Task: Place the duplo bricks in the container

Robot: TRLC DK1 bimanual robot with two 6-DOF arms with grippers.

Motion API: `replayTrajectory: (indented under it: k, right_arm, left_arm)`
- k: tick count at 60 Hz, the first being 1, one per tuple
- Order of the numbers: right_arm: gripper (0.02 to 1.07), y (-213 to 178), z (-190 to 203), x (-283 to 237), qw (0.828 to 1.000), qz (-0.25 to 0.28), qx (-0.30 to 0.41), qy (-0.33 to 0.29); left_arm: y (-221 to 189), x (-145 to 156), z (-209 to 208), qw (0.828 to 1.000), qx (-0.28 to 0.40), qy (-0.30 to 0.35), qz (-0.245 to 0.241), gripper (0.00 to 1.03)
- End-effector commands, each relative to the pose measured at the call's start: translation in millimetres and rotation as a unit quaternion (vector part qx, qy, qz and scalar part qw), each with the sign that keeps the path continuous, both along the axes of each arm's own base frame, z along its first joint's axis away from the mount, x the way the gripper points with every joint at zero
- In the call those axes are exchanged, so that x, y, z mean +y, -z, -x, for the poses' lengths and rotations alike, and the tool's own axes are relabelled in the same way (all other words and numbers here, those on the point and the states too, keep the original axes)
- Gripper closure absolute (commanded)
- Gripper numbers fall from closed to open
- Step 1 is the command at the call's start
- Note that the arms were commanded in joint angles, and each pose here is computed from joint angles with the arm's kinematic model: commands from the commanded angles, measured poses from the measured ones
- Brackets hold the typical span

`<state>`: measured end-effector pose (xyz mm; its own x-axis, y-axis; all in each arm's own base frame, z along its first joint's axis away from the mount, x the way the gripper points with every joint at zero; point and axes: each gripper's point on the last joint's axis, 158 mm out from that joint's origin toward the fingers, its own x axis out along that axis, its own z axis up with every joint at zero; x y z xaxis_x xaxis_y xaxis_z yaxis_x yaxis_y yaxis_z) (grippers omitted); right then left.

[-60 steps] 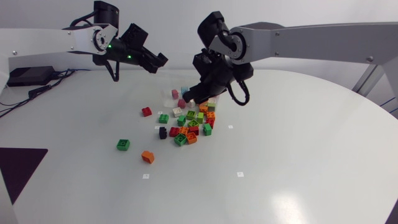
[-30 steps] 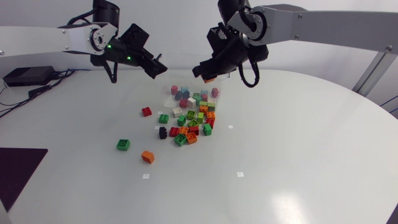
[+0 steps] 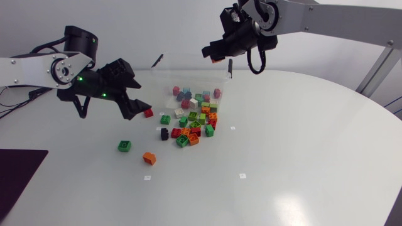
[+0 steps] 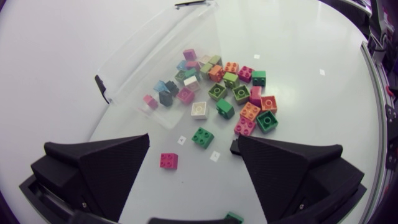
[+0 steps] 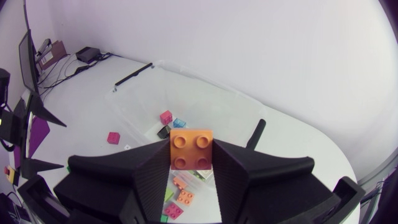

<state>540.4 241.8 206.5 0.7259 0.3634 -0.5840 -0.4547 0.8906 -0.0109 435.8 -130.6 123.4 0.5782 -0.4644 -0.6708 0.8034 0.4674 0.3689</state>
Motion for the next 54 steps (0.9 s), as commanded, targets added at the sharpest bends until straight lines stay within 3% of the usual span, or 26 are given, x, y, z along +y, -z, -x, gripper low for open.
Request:
replayTrajectory:
  k: [1, 27, 42, 45, 54]
  right_arm:
    - [0.76, 8.4, -14.3, 0.8, 1.0, -0.012, 0.004, 0.009]
    - [0.76, 26.1, -52.6, 6.8, 1.0, -0.015, -0.002, 0.017]
    - [0.26, 24.7, -67.7, 2.6, 0.999, -0.012, -0.009, 0.029]
    - [0.21, 19.7, -65.3, 3.5, 0.999, -0.013, -0.011, 0.028]
    - [0.21, 1.6, -47.6, 2.9, 1.0, -0.013, -0.016, 0.022]
  left_arm:
    - [10.9, 6.7, 19.4, 0.999, -0.001, 0.029, -0.031, 0.04]
    - [69.1, -1.9, 86.1, 0.987, 0.044, 0.126, -0.09, 0.04]
    - [98.1, 0.3, 108.1, 0.976, 0.068, 0.165, -0.127, 0.05]
    - [103.6, -0.1, 113.1, 0.973, 0.072, 0.175, -0.133, 0.06]
    - [115.7, -5.4, 125.6, 0.965, 0.078, 0.206, -0.144, 0.06]
